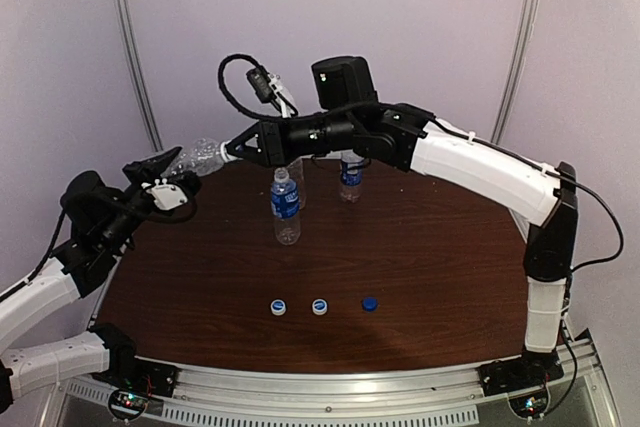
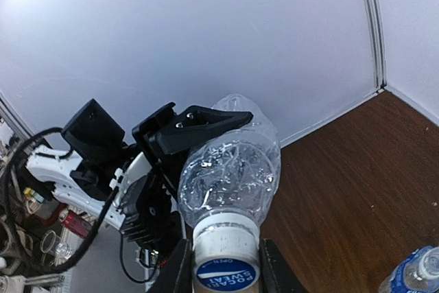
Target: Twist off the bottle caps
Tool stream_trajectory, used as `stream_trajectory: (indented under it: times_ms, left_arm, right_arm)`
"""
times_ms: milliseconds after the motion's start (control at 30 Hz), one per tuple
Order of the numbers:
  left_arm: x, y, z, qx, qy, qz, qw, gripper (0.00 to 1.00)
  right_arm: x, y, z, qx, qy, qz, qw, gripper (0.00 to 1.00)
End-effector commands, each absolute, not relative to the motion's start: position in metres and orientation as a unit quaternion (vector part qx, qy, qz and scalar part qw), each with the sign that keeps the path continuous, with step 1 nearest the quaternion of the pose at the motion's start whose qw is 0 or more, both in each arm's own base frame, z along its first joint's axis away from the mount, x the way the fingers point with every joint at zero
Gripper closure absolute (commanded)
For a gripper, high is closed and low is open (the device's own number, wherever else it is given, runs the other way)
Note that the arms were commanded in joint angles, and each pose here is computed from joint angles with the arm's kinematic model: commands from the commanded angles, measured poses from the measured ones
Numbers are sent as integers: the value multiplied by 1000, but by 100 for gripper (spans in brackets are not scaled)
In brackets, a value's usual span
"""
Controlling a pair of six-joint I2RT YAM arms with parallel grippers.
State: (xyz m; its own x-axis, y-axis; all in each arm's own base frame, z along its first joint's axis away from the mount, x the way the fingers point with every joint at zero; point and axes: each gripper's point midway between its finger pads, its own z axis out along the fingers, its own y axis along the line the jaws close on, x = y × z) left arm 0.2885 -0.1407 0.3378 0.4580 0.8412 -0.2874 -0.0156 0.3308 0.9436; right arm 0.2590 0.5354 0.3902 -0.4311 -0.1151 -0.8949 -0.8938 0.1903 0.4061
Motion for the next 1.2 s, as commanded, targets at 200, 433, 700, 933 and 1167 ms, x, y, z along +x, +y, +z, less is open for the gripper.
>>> stream_trajectory:
  times_ms: [200, 433, 700, 933, 1167]
  left_arm:
    - [226, -193, 235, 618, 533, -40, 576, 92]
    - [186, -204, 209, 644, 545, -159, 512, 92]
    - [234, -185, 240, 498, 626, -123, 587, 92]
    - [269, -144, 273, 304, 678, -145, 654, 91]
    - [270, -133, 260, 266, 694, -167, 648, 90]
  right_arm:
    - [181, 487, 352, -705, 446, 255, 489, 100]
    - [173, 469, 340, -770, 352, 118, 518, 100]
    - [240, 438, 358, -644, 554, 54, 525, 100]
    - [312, 334, 263, -414, 832, 40, 367, 100]
    - [286, 337, 122, -345, 912, 80, 206, 100]
